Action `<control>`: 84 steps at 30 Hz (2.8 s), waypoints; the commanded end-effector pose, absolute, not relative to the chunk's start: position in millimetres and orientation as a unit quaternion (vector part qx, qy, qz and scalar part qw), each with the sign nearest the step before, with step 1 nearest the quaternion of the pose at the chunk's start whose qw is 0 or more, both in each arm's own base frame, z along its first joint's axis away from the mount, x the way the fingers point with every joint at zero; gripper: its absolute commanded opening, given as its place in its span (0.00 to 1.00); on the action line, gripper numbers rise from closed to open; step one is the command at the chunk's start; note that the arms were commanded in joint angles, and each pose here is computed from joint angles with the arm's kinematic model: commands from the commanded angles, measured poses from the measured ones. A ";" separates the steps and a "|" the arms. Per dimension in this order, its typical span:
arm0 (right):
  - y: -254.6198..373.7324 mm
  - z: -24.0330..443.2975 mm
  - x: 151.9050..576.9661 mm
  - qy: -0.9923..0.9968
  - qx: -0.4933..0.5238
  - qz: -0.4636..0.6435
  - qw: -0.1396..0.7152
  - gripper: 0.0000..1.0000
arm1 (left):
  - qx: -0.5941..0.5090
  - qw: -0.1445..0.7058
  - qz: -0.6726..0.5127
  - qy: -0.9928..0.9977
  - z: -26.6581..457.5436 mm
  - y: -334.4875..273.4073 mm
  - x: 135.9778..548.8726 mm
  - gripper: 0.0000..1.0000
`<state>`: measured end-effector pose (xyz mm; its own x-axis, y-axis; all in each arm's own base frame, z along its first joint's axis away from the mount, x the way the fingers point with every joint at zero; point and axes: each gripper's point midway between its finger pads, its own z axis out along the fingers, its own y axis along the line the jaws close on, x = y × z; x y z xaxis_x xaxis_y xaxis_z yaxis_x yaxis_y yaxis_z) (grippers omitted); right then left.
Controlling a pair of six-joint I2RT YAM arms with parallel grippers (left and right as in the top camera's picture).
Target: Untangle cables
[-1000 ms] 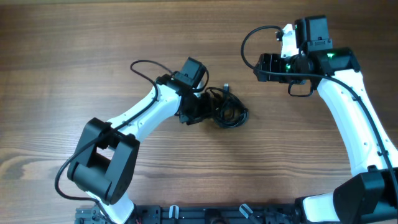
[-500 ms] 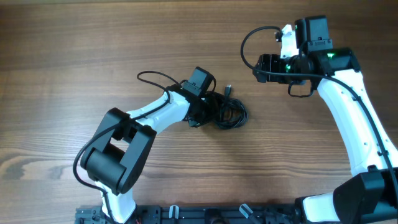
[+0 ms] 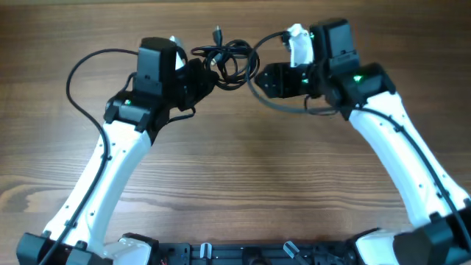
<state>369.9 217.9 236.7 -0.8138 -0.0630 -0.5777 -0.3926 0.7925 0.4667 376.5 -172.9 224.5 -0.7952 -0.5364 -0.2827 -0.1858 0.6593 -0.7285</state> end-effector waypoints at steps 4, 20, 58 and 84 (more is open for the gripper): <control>253.9 278.6 354.4 0.872 -0.150 0.343 0.314 0.66 | -0.265 0.224 -0.349 0.870 212.7 -167.0 381.6 0.04; 287.9 244.7 373.5 0.891 -0.050 0.360 0.273 0.63 | -0.375 0.145 -0.350 0.846 198.7 -180.6 361.4 0.04; 183.0 234.0 375.6 0.880 0.028 0.453 0.141 0.04 | -0.246 0.204 -0.204 0.925 121.4 -160.3 391.3 0.04; 206.2 254.0 373.2 0.901 -0.098 0.365 0.212 0.63 | 0.107 0.173 -0.500 0.842 189.2 -229.8 364.2 0.04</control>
<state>382.7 174.0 229.2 -0.8902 -0.0196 -0.4552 -0.2838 0.8055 0.5202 370.0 -225.4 182.3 -0.9279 -0.0344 -0.3712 0.2969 0.5341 -0.7916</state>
